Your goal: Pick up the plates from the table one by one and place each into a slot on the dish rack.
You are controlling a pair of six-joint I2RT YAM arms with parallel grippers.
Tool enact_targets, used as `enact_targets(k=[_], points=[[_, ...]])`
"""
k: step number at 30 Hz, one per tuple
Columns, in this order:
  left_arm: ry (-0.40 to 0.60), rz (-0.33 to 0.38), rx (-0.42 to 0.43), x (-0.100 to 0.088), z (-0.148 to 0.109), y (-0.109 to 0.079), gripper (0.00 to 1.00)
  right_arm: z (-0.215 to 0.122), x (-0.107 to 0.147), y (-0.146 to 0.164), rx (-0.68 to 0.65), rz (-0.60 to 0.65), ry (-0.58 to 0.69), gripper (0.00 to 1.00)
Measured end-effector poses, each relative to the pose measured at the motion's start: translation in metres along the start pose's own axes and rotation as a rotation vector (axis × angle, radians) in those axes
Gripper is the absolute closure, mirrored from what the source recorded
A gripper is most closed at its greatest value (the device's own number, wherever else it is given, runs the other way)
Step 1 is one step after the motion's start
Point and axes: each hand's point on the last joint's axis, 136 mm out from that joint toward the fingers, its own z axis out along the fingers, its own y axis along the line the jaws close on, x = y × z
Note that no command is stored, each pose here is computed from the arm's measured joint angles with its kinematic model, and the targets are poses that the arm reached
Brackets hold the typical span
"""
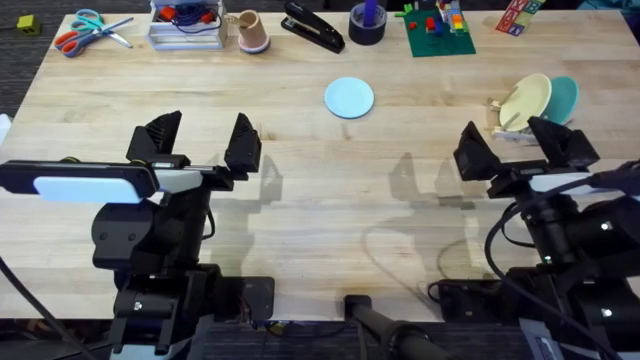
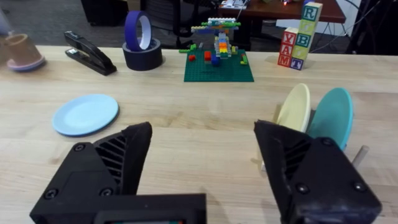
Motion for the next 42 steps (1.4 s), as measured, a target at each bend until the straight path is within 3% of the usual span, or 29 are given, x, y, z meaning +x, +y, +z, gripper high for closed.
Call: enact_targets(k=[5,11,17,26,32,42], points=[[-0.009,0.002,0.0,-0.002,0.0,0.0,0.008,0.0,0.0,0.0,0.0,0.0,0.0,0.007],[-0.077,0.028,-0.003,-0.019,-0.001,0.0,0.008,0.0,-0.008,0.002,-0.012,-0.001,-0.033,0.007],[-0.009,0.041,-0.008,-0.015,-0.004,0.001,0.007,-0.001,-0.012,0.002,-0.014,-0.002,-0.046,0.007],[-0.062,0.035,-0.009,-0.085,-0.014,0.001,0.008,-0.01,-0.067,0.001,-0.007,-0.004,-0.082,0.007],[0.056,-0.008,-0.008,-0.103,0.003,0.001,0.008,-0.002,-0.09,0.001,-0.008,0.004,0.061,0.008],[0.405,-0.042,-0.013,-0.123,0.037,0.001,0.008,0.03,-0.12,-0.001,-0.009,0.018,0.346,0.007]])
